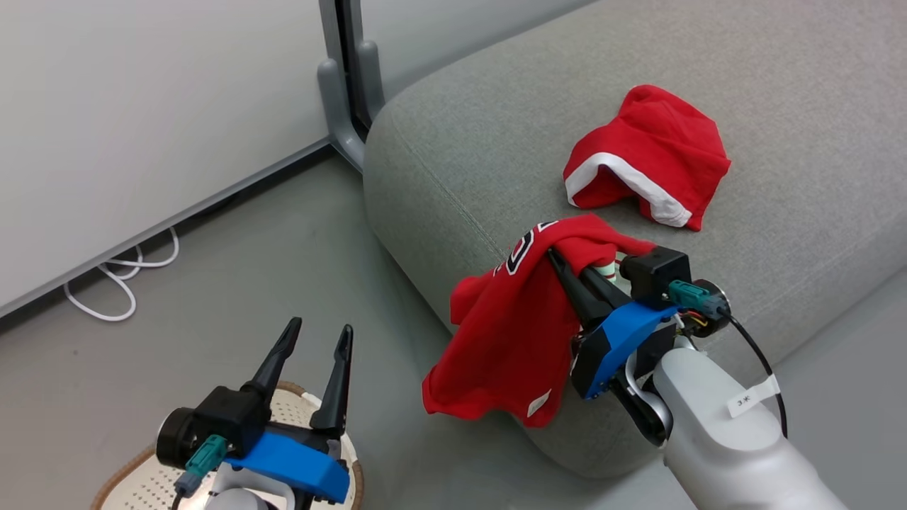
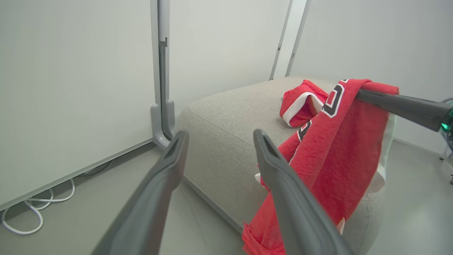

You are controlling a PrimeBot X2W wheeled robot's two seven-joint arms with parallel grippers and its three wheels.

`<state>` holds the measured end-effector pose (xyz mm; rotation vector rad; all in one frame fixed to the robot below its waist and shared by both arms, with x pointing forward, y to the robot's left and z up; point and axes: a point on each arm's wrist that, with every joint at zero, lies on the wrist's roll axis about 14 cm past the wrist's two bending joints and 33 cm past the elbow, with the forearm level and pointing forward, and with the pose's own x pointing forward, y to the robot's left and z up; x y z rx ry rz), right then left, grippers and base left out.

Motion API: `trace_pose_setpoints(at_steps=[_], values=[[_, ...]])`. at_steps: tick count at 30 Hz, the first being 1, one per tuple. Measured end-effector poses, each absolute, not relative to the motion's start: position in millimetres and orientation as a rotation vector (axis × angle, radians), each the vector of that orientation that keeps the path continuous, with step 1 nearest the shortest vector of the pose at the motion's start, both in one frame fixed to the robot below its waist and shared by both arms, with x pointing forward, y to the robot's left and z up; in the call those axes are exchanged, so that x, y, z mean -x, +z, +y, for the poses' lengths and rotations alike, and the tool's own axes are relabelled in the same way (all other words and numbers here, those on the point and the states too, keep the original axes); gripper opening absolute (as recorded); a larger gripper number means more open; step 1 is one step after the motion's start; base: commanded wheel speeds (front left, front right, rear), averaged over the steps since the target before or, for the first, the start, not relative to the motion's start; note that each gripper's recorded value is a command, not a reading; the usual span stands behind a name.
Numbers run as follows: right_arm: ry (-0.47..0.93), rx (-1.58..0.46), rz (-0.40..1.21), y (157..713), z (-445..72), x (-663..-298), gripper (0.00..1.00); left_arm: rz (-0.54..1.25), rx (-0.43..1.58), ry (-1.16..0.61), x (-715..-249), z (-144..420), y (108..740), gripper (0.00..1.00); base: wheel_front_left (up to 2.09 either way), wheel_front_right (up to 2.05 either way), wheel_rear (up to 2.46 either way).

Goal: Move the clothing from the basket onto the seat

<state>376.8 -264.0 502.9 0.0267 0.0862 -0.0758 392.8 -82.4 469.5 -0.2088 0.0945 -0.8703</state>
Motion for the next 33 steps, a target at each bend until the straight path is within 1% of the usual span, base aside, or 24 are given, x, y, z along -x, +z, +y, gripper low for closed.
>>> trace_pose_setpoints(at_steps=[11,19,22,28,33], values=[[-0.114,-0.022,0.111,491.5,-275.5,-370.1,0.00,0.113,0.208,-0.910,-396.1,-93.6,462.0,1.00,0.00,0.00,0.00],[-0.097,-0.023,0.109,493.0,-271.1,-374.0,0.00,0.123,0.207,-0.907,-398.8,-91.0,458.0,1.00,0.00,0.00,0.00],[-0.111,-0.030,0.063,514.6,-281.8,-387.5,0.00,0.119,0.212,-0.902,-404.0,-89.9,457.3,1.00,0.00,0.00,0.00],[-0.150,0.015,-0.050,585.2,-320.4,-423.8,0.00,0.101,0.217,-0.904,-417.6,-89.7,454.3,1.00,0.00,0.00,0.00],[-0.231,-0.011,-0.152,643.6,-367.3,-449.6,0.00,0.080,0.215,-0.917,-434.1,-90.4,447.3,1.00,0.00,0.00,0.00]])
